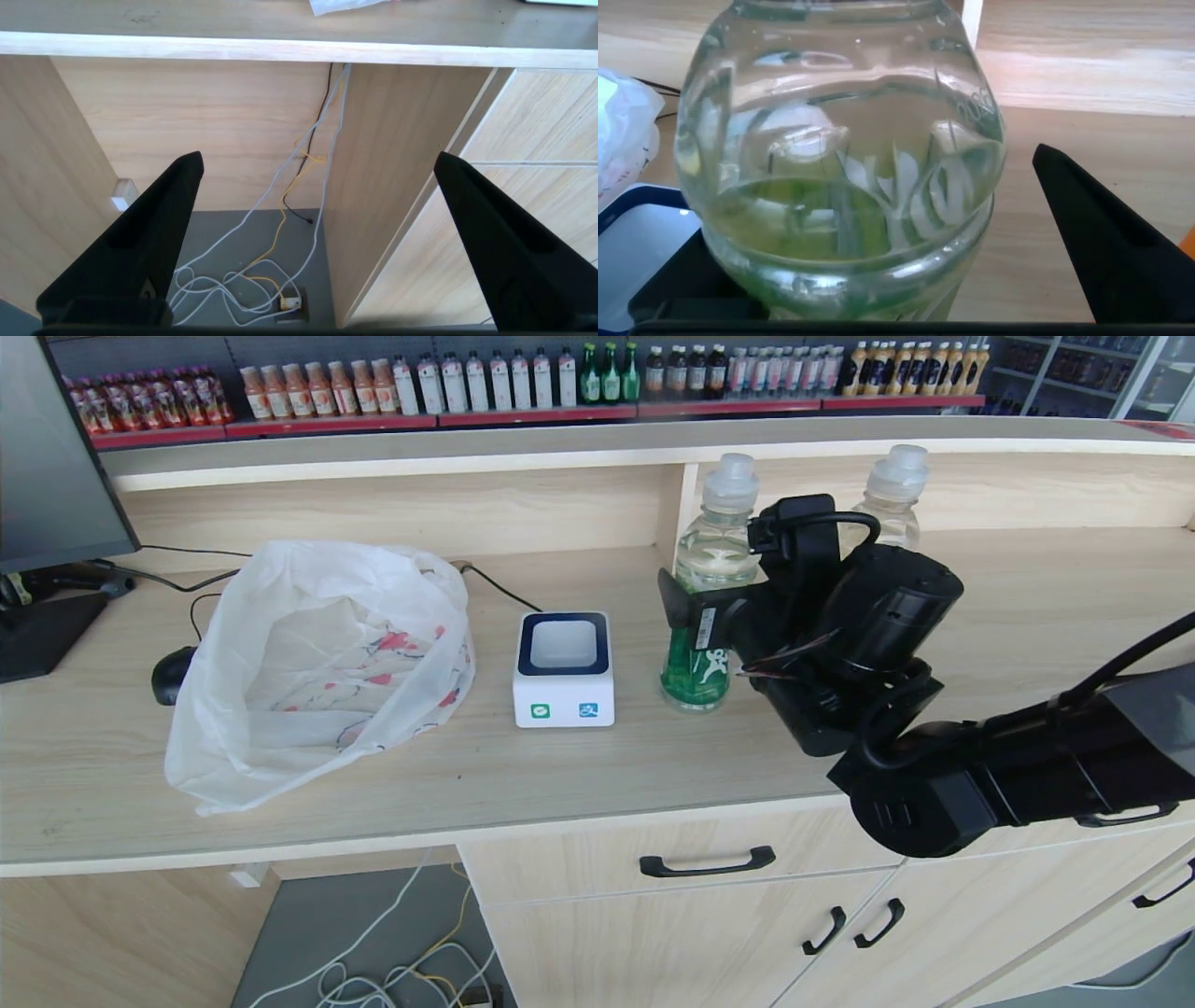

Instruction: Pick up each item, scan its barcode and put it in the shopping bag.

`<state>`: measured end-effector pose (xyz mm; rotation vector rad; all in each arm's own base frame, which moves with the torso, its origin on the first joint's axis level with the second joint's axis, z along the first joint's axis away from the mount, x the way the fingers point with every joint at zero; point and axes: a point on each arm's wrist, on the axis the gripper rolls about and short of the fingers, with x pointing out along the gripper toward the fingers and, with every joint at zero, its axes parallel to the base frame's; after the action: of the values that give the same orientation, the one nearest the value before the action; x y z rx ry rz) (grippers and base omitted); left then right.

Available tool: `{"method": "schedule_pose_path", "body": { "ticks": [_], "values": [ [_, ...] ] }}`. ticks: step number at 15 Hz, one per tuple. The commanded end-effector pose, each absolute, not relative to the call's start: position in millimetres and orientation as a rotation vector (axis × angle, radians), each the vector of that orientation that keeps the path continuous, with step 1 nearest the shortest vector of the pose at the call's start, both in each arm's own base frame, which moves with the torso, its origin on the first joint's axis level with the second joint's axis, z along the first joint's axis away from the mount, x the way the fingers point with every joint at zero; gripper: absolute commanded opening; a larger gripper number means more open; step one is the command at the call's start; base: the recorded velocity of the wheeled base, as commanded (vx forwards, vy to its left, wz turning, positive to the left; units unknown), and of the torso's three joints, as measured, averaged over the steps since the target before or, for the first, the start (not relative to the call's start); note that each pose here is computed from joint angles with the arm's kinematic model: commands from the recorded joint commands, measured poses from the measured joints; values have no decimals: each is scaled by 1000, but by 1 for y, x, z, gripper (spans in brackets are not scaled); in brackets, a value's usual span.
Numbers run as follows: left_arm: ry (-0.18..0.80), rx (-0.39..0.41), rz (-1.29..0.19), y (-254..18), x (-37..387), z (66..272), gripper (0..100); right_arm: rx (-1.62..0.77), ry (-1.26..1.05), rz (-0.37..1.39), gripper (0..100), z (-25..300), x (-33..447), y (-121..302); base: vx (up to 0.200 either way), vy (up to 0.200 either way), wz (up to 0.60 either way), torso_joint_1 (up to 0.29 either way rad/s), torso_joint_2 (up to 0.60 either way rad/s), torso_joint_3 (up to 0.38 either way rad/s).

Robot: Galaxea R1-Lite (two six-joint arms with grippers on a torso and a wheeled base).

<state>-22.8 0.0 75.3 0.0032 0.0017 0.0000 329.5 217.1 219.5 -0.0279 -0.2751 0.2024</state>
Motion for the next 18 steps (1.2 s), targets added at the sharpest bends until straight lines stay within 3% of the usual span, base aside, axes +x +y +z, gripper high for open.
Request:
{"method": "schedule_pose_path", "body": {
  "ticks": [1,3,4,18],
  "values": [
    [2,3,0,0,-23,75,100,-27,-277,203,100,220,330,218,0,0,0,0,0,0],
    [2,3,0,0,-23,75,100,-26,-281,202,100,221,330,218,0,0,0,0,0,0],
    [2,3,2,0,-23,75,100,-23,-286,203,0,223,330,218,0,0,0,0,0,0],
    [2,3,0,0,-23,75,100,38,-408,262,0,269,303,219,0,0,0,0,0,0]
  ]
}}
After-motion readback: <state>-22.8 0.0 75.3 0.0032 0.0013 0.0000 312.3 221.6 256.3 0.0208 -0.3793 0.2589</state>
